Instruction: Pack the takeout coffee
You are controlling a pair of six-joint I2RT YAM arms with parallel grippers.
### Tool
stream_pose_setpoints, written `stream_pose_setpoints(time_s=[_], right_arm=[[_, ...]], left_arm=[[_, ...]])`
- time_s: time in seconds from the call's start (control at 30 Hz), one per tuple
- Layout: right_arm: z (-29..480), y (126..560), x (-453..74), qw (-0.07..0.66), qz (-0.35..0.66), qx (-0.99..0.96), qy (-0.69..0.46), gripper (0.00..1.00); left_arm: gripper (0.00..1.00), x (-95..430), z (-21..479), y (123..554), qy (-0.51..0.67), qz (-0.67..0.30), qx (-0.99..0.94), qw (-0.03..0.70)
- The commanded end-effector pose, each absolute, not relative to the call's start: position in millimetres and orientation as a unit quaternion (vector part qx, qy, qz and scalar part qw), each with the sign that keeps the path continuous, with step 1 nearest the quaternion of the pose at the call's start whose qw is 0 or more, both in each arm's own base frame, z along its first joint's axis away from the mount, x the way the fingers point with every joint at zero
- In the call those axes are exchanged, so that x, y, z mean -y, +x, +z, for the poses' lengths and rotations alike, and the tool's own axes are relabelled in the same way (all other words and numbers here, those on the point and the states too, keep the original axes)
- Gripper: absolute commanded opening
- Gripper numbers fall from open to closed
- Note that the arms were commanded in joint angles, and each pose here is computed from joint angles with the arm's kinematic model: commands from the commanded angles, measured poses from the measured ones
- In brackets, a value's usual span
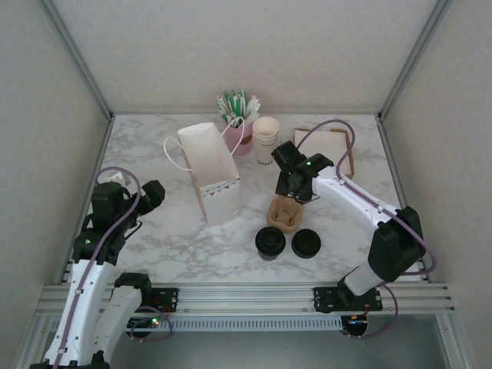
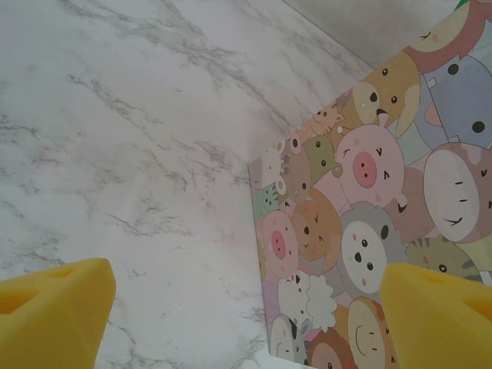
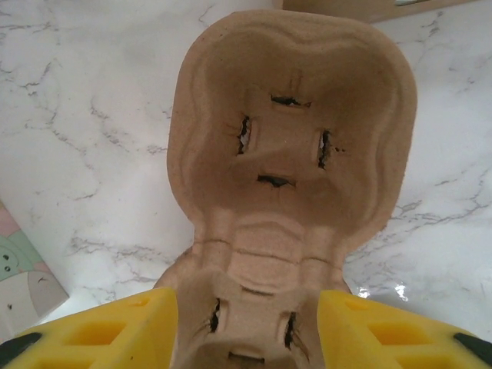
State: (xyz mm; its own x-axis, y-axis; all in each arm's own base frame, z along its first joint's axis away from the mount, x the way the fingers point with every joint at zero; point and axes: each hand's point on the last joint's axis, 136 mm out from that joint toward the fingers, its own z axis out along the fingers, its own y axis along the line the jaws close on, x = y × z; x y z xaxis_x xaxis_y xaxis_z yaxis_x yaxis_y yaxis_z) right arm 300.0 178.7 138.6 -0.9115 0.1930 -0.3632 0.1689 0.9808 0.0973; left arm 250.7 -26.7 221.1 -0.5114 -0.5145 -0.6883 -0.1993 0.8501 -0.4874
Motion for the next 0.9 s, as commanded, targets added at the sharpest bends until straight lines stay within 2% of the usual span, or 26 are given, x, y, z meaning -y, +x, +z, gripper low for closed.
stream_pose_setpoints(time_s=[0.0, 0.87], right_arm=[[120.0, 299.8, -175.8, 0.171, 0.021, -0.981, 0.089, 0.52], [85.5, 303.4, -169.5, 0.149, -0.005, -0.985, 0.082, 0.51]], left_arm=[[0.89, 25.7, 227.9, 247.7, -0.205, -0.170, -0.851, 0.452], [0.89, 25.4, 228.0, 248.0, -0.204, -0.169, -0.851, 0.453]])
